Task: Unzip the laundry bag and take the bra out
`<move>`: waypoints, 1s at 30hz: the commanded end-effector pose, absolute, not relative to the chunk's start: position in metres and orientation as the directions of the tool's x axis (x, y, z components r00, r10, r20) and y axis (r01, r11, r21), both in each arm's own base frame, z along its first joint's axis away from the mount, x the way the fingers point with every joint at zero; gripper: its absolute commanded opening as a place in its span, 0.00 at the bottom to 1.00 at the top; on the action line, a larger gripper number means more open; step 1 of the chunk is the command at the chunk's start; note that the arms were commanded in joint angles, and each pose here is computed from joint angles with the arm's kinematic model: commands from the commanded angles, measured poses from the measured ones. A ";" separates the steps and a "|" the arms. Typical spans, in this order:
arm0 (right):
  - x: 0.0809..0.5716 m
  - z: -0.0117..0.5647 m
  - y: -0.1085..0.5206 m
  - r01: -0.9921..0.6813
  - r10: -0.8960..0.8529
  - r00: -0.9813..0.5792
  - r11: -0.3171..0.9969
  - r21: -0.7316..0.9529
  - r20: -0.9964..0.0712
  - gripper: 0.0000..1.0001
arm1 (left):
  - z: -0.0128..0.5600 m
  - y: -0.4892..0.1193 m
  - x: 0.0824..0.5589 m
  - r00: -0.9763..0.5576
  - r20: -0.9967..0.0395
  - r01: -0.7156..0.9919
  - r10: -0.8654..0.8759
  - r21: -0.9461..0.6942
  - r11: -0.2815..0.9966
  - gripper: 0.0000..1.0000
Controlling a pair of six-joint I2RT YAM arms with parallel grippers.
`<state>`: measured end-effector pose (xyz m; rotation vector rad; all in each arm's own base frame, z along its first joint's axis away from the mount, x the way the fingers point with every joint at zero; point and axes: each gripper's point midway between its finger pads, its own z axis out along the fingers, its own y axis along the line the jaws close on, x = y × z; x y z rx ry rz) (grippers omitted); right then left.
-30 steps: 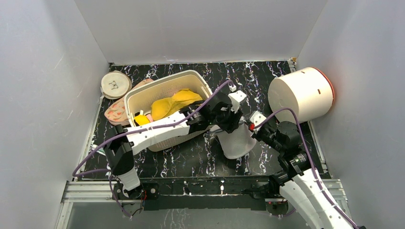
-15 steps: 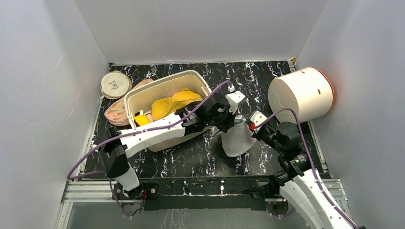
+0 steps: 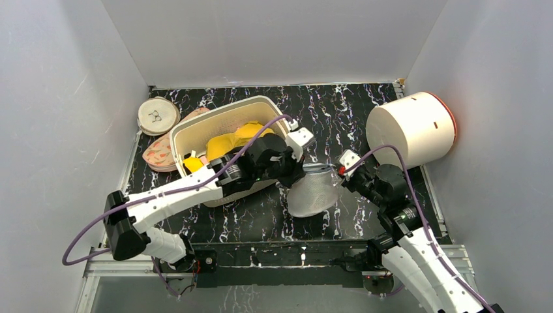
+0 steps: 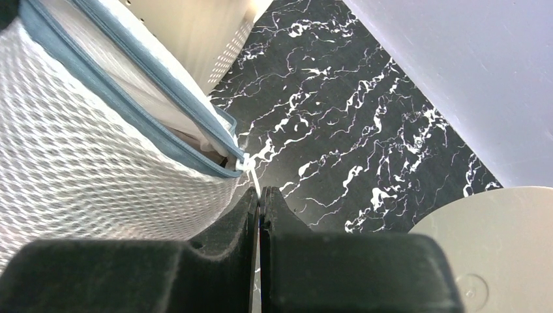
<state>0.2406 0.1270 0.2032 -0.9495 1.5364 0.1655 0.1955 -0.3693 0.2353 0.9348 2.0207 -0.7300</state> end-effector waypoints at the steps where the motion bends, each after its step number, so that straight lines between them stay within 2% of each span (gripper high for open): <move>1: 0.252 0.213 0.115 -0.570 -0.476 0.091 0.696 -0.438 -0.875 0.00 | 0.255 -0.346 0.191 -0.412 -0.857 0.790 0.310 -0.166 0.591 0.00; 9: 0.243 0.220 0.129 -0.622 -0.453 0.164 0.642 -0.448 -0.876 0.00 | 0.235 -0.360 0.192 -0.444 -0.835 0.791 0.325 -0.195 0.580 0.00; 11: 0.242 0.222 0.130 -0.627 -0.448 0.175 0.636 -0.450 -0.877 0.00 | 0.226 -0.367 0.193 -0.457 -0.819 0.793 0.347 -0.199 0.575 0.05; 17: 0.237 0.227 0.136 -0.645 -0.428 0.211 0.614 -0.455 -0.879 0.00 | 0.225 -0.381 0.199 -0.455 -0.810 0.802 0.369 -0.193 0.565 0.28; 23: 0.232 0.231 0.142 -0.661 -0.409 0.242 0.595 -0.458 -0.880 0.00 | 0.223 -0.397 0.206 -0.452 -0.807 0.811 0.381 -0.193 0.553 0.38; 30: 0.228 0.235 0.145 -0.670 -0.395 0.267 0.579 -0.464 -0.879 0.00 | 0.225 -0.409 0.221 -0.434 -0.812 0.806 0.391 -0.156 0.572 0.46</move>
